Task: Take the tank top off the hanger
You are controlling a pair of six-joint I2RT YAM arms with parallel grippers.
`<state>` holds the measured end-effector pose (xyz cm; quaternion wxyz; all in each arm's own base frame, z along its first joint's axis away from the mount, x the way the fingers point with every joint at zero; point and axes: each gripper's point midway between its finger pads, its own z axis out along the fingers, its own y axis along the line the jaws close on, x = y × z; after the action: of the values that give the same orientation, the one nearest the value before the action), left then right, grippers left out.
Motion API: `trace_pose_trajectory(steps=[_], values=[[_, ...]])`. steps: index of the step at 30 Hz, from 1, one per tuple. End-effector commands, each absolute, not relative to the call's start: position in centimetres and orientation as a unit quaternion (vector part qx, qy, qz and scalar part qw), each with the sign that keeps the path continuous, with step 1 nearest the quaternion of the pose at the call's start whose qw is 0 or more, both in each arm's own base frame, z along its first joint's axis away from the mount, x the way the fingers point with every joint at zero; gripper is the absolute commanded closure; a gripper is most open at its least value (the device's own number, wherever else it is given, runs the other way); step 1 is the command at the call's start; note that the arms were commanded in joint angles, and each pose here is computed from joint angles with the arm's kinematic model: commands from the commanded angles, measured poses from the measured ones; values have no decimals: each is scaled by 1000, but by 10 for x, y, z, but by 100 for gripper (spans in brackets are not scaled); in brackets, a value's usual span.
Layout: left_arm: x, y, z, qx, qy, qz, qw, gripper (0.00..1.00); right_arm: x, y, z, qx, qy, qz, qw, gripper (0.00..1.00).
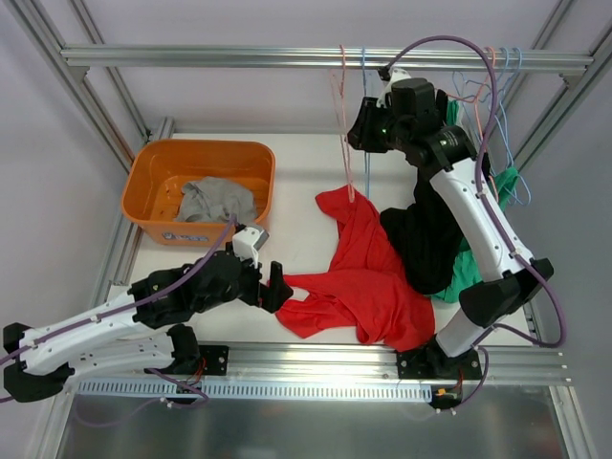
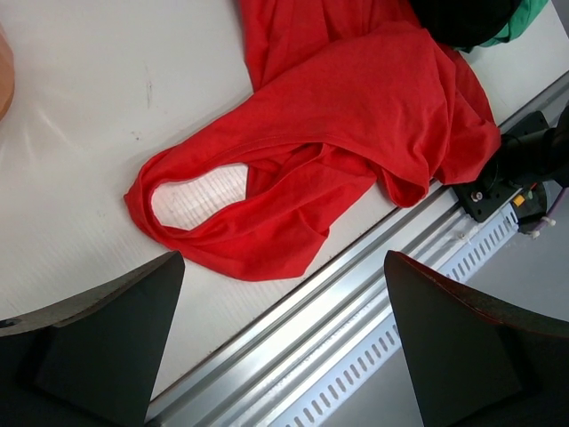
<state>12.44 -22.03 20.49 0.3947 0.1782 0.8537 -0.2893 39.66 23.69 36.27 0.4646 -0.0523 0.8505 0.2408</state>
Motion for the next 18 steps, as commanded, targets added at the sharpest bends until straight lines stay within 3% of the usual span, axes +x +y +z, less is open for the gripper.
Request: trace_pose_trajectory(steps=[1, 2, 6, 8, 13, 18], values=[[127, -226, 218, 180, 849, -297, 398, 1, 376, 221, 392, -34, 835, 246, 491, 62], [130, -232, 219, 184, 851, -292, 396, 1, 371, 217, 389, -34, 837, 242, 490, 41], [142, -257, 224, 201, 846, -288, 401, 1, 340, 181, 396, -36, 828, 207, 520, 4], [151, -275, 214, 195, 857, -274, 391, 1, 312, 154, 402, -37, 823, 187, 535, 1], [186, -317, 194, 139, 876, -229, 401, 1, 248, 73, 355, 1, 844, 68, 533, 1], [204, -390, 150, 215, 878, -210, 373, 1, 187, 34, 352, 14, 829, 51, 557, 1]])
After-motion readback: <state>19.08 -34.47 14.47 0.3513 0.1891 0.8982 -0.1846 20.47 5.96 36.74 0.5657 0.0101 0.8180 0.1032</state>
